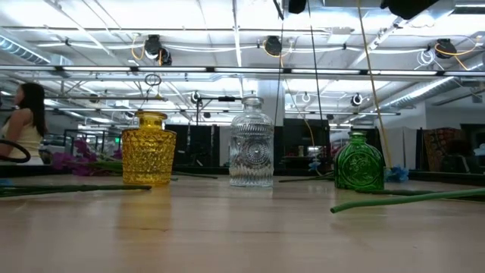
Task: Sort flowers into vase by color
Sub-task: Put the top right red tulip into the transparent vase
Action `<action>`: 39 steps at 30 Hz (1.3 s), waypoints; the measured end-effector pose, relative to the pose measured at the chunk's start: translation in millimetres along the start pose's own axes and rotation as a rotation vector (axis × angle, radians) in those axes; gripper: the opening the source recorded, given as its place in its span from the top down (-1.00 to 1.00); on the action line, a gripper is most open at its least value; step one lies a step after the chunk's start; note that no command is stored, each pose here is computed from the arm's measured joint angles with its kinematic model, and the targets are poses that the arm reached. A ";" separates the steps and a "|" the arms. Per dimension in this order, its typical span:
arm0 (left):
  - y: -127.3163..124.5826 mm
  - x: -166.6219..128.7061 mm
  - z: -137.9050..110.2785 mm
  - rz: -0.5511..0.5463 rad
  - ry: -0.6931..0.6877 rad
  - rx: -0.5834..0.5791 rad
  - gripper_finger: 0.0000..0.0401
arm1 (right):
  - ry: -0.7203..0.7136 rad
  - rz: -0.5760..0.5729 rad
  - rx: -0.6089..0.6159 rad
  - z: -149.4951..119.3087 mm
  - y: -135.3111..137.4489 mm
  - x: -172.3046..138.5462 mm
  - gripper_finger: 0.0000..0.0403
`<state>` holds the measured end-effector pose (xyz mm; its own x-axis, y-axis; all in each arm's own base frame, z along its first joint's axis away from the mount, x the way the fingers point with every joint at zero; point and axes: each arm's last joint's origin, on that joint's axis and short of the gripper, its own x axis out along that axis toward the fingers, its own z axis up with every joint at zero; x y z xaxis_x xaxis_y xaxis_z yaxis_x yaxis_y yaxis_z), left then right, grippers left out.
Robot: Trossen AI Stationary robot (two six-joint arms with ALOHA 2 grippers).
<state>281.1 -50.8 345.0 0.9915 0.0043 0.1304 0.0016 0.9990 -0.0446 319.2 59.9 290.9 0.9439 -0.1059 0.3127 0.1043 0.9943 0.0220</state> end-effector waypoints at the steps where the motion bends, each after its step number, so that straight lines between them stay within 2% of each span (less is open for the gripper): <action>1: 1.3 2.6 -2.4 0.006 0.001 0.001 -0.07 | 0.002 0.002 -0.005 -0.2 0.5 -0.1 1.00; 9: 3.4 12.9 -10.8 0.008 -0.018 0.016 -0.06 | 0.012 0.003 -0.016 -1.2 1.2 -0.3 1.00; 12: 3.4 12.5 -9.0 0.005 -0.031 0.030 0.03 | 0.017 -0.001 -0.018 -1.7 0.5 -0.1 1.00; 15: 2.2 12.4 -9.5 -0.038 -0.027 0.032 0.24 | 0.019 -0.004 -0.019 -2.0 -0.4 0.1 0.97; 21: 2.0 12.0 -10.8 -0.059 -0.009 0.085 0.87 | 0.029 0.005 -0.023 -3.0 0.3 0.0 0.92; 22: 2.4 10.9 -10.2 -0.059 -0.002 0.094 0.92 | 0.036 0.006 -0.025 -3.6 0.5 -0.1 0.92; 31: 6.5 -6.9 -0.8 -0.047 0.082 0.101 0.92 | 0.173 -0.060 -0.037 3.0 -4.9 -7.7 0.91; 35: 7.4 -18.5 9.9 -0.036 0.085 0.097 0.92 | 0.254 -0.103 -0.007 5.6 -9.8 -14.5 0.91; 39: 9.3 -23.9 8.6 -0.027 0.135 0.102 0.92 | 0.302 -0.100 0.044 12.6 -11.9 -21.4 0.91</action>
<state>256.3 -41.2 350.0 0.9997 -0.0219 -0.0047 0.0222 0.9980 0.0587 293.8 50.4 295.9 0.9808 -0.1948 0.0105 0.1933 0.9777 0.0819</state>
